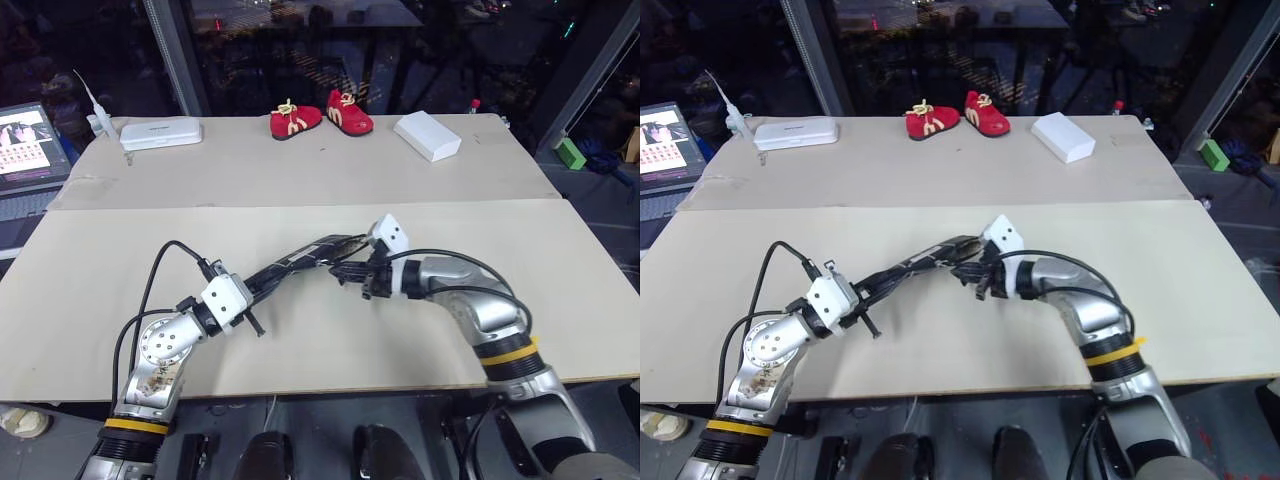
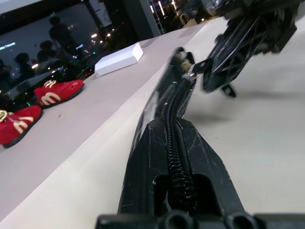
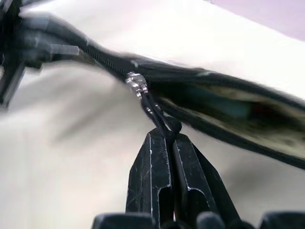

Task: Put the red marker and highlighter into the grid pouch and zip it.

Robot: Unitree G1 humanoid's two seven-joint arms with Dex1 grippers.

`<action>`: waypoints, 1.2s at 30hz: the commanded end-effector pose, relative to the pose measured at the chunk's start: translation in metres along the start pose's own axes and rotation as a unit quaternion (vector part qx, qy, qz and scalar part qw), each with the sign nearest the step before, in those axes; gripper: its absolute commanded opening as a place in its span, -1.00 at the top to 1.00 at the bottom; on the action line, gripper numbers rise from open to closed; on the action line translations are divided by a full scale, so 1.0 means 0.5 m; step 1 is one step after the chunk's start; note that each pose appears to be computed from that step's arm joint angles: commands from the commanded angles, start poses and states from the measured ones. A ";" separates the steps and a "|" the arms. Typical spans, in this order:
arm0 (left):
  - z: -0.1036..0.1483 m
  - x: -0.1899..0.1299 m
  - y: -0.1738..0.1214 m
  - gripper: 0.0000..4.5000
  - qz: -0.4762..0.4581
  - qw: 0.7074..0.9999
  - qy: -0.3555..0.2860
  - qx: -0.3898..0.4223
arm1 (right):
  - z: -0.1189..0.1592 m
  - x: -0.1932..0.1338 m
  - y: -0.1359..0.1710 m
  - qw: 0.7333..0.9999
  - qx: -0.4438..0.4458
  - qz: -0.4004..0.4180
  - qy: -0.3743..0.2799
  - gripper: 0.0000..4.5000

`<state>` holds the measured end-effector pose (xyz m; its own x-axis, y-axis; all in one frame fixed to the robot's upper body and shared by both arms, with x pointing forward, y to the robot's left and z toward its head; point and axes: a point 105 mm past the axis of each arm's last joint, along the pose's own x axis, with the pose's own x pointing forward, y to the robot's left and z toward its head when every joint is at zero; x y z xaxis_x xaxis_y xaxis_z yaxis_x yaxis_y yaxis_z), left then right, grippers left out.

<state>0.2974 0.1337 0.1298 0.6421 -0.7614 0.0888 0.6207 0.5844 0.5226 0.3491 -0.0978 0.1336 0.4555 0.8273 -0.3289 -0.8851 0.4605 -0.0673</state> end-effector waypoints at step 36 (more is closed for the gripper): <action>0.052 0.046 -0.018 1.00 -0.107 0.990 -0.070 0.059 | 0.043 -0.227 -0.007 0.993 0.032 0.016 -0.110 -0.23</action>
<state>0.2993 0.1072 0.1407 0.4840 -0.8727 0.0634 0.6807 0.4211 0.5994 0.3160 -0.1866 0.1697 0.4713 0.8639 -0.1775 -0.8702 0.4883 0.0660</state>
